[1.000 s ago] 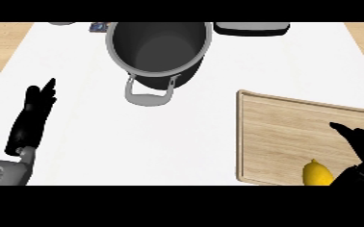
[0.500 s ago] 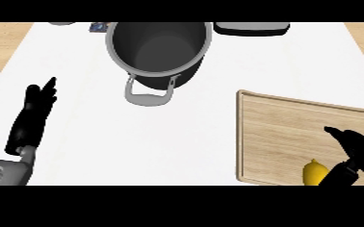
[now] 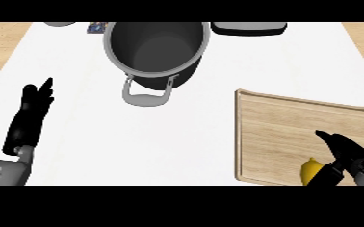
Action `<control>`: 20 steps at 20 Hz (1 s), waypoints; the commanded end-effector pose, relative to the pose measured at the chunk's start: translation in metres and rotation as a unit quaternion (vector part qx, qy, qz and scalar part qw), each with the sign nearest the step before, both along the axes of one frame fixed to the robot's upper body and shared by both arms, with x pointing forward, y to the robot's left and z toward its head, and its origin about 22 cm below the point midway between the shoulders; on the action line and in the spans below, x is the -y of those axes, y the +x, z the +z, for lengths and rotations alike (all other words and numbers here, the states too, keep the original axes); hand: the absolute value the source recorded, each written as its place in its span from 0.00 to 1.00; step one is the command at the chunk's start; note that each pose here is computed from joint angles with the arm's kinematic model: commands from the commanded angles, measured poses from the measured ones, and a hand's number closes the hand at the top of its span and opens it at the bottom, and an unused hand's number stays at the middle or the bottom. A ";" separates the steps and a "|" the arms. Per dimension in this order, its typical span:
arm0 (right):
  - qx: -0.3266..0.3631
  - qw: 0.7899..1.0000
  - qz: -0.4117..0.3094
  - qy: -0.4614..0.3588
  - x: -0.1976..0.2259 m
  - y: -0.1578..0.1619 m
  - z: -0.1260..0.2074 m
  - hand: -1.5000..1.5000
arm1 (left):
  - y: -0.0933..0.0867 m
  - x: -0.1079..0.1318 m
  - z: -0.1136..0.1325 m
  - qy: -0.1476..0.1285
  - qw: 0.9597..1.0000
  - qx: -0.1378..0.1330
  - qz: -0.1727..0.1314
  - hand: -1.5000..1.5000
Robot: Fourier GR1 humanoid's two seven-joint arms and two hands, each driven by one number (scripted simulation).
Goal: Pick the lemon from the tray and place it in the pot
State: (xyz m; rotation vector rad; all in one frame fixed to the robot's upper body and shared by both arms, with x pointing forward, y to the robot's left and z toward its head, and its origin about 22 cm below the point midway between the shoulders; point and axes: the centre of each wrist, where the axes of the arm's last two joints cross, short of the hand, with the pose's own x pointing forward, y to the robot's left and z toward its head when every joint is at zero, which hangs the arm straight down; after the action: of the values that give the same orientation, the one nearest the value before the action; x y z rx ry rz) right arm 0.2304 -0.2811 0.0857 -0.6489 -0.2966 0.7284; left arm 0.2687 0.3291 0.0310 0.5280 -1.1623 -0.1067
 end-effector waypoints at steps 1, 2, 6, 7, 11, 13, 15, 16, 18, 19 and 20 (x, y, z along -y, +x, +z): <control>-0.040 0.997 -0.067 -0.029 -0.022 -0.004 -0.006 0.00 | 0.008 -0.003 0.003 0.001 1.000 -0.001 0.004 0.50; -0.036 0.996 -0.068 -0.037 0.006 -0.003 -0.011 0.00 | -0.001 -0.009 0.003 -0.001 1.000 -0.006 0.007 0.50; -0.050 0.995 -0.085 -0.033 -0.003 -0.001 -0.018 0.00 | -0.017 -0.005 -0.004 -0.001 1.000 -0.003 -0.004 0.50; -0.041 0.996 -0.069 -0.027 0.007 0.000 -0.017 1.00 | 0.002 -0.004 -0.003 -0.002 1.000 -0.001 0.000 0.50; -0.007 0.998 -0.036 -0.052 0.000 0.003 -0.029 1.00 | -0.006 0.002 0.002 -0.003 1.000 0.000 -0.008 0.50; 0.001 0.998 -0.015 -0.062 -0.012 -0.015 -0.034 1.00 | -0.012 -0.004 -0.012 -0.005 1.000 -0.004 0.003 0.50; 0.009 0.996 -0.009 -0.083 0.002 -0.005 -0.017 1.00 | -0.005 -0.014 -0.003 -0.005 1.000 -0.004 -0.005 0.50; 0.017 0.996 -0.002 -0.088 -0.016 -0.006 -0.015 1.00 | -0.013 0.001 -0.011 -0.005 1.000 -0.005 -0.001 0.50; 0.015 0.993 0.022 -0.112 0.013 -0.004 -0.005 1.00 | -0.004 0.004 -0.009 0.002 1.000 0.001 0.005 0.50; 0.036 0.993 0.016 -0.115 0.003 -0.003 -0.001 1.00 | -0.004 0.007 -0.006 -0.004 1.000 -0.003 0.002 0.50; 0.044 0.992 0.014 -0.117 -0.002 0.002 0.002 1.00 | 0.004 0.011 -0.002 -0.010 1.000 -0.002 -0.005 0.50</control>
State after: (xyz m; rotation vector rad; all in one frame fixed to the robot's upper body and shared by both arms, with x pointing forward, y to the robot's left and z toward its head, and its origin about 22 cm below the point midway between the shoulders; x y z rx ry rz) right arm 0.2273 -0.2855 0.0762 -0.8174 -0.3890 0.7974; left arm 0.2648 0.3279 0.0253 0.5209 -1.1597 -0.1040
